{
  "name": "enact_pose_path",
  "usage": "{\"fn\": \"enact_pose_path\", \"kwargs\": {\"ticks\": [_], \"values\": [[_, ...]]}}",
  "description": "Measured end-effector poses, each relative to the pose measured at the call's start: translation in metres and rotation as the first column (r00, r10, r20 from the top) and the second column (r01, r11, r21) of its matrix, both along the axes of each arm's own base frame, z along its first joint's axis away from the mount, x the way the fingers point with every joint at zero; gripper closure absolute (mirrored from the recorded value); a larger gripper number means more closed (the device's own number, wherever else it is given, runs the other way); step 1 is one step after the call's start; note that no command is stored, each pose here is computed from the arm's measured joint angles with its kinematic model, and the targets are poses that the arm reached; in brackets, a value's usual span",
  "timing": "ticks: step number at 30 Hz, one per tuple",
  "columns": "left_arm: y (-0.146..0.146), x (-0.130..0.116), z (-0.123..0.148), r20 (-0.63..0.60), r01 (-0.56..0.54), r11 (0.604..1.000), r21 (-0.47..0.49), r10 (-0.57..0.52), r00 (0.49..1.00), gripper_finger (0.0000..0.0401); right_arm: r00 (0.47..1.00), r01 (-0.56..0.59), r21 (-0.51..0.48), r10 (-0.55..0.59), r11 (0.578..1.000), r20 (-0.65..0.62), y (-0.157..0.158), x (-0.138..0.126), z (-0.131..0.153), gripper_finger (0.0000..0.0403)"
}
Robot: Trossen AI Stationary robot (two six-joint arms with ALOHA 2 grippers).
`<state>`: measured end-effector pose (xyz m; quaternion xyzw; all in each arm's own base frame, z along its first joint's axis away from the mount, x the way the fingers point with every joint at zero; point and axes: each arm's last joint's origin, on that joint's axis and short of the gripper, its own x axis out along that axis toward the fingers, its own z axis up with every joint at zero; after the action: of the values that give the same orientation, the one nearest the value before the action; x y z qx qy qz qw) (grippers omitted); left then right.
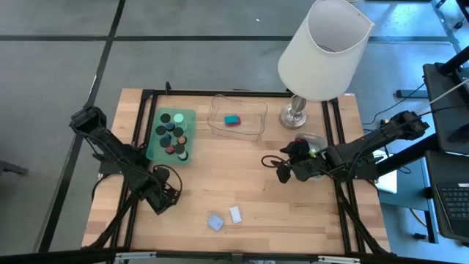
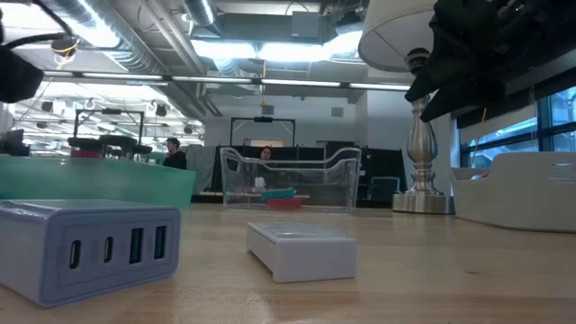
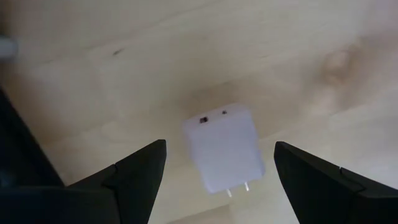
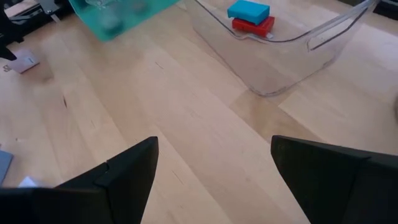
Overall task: Pick & Place Office items
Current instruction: Put the light pink charger adapter into the gray bin
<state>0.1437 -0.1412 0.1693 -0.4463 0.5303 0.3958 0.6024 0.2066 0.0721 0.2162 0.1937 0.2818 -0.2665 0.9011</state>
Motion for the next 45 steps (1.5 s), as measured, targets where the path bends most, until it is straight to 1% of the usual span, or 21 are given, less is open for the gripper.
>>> {"fn": "enact_pose_path", "kwargs": {"ticks": [3,6,15,19,23,25,27,30,33,36,38,42,45], "values": [[-0.001,-0.006,-0.006,-0.014,-0.05,0.999,0.01,0.05,0.999,0.0104,1.0,-0.006,-0.006,0.006,1.0,-0.003,0.0,0.0,0.0,0.0087],[-0.003,-0.008,-0.011,-0.024,-0.074,0.997,0.022,0.074,0.997,0.0104,1.0,-0.006,-0.006,0.006,1.0,-0.003,0.0,0.0,0.0,0.0087],[-0.006,-0.007,-0.024,-0.061,-0.051,0.996,0.077,0.056,0.997,0.0104,1.0,-0.006,-0.006,0.006,1.0,-0.002,0.0,0.0,0.0,0.0087],[-0.01,-0.004,-0.032,-0.086,-0.033,0.997,0.077,0.04,0.996,0.0104,1.0,-0.006,-0.005,0.006,1.0,0.001,0.0,0.0,0.0,0.0087],[-0.011,-0.004,-0.033,-0.108,-0.01,0.997,0.072,0.017,0.994,0.0104,1.0,-0.006,-0.005,0.006,1.0,0.002,0.0,0.0,0.0,0.0087],[-0.01,-0.004,-0.032,-0.104,0.024,0.997,0.075,-0.016,0.994,0.0104,1.0,-0.007,-0.005,0.007,1.0,0.002,0.0,0.0,0.0,0.0087],[-0.008,-0.005,-0.03,-0.099,0.108,0.991,0.084,-0.099,0.99,0.0104,1.0,-0.007,-0.005,0.007,1.0,0.002,0.0,0.0,0.0,0.0087],[-0.006,-0.006,-0.025,-0.091,0.284,0.955,0.088,-0.276,0.957,0.0104,1.0,-0.005,-0.003,0.005,1.0,0.003,0.0,0.0,0.0,0.0087],[-0.003,-0.004,-0.019,-0.08,0.387,0.919,0.07,-0.381,0.921,0.0104,1.0,0.006,0.009,-0.006,1.0,0.01,0.0,0.0,0.0,0.0087],[0.001,-0.003,-0.013,-0.054,0.43,0.901,0.057,-0.428,0.902,0.0104,1.0,0.012,0.017,-0.012,1.0,0.015,0.0,0.0,0.0,0.0087],[0.002,-0.003,-0.009,-0.028,0.439,0.897,0.046,-0.439,0.898,0.0104,1.0,0.013,0.022,-0.013,1.0,0.023,0.0,0.001,0.001,0.0087],[-0.004,-0.008,-0.003,0.001,0.472,0.881,-0.042,-0.472,0.881,0.0104,0.999,0.013,0.026,-0.014,1.0,0.03,0.001,0.001,0.001,0.0087],[-0.009,-0.014,-0.003,0.0,0.481,0.875,-0.057,-0.482,0.876,0.0104,0.999,0.013,0.026,-0.014,1.0,0.031,0.001,0.001,0.001,0.0087]]}}
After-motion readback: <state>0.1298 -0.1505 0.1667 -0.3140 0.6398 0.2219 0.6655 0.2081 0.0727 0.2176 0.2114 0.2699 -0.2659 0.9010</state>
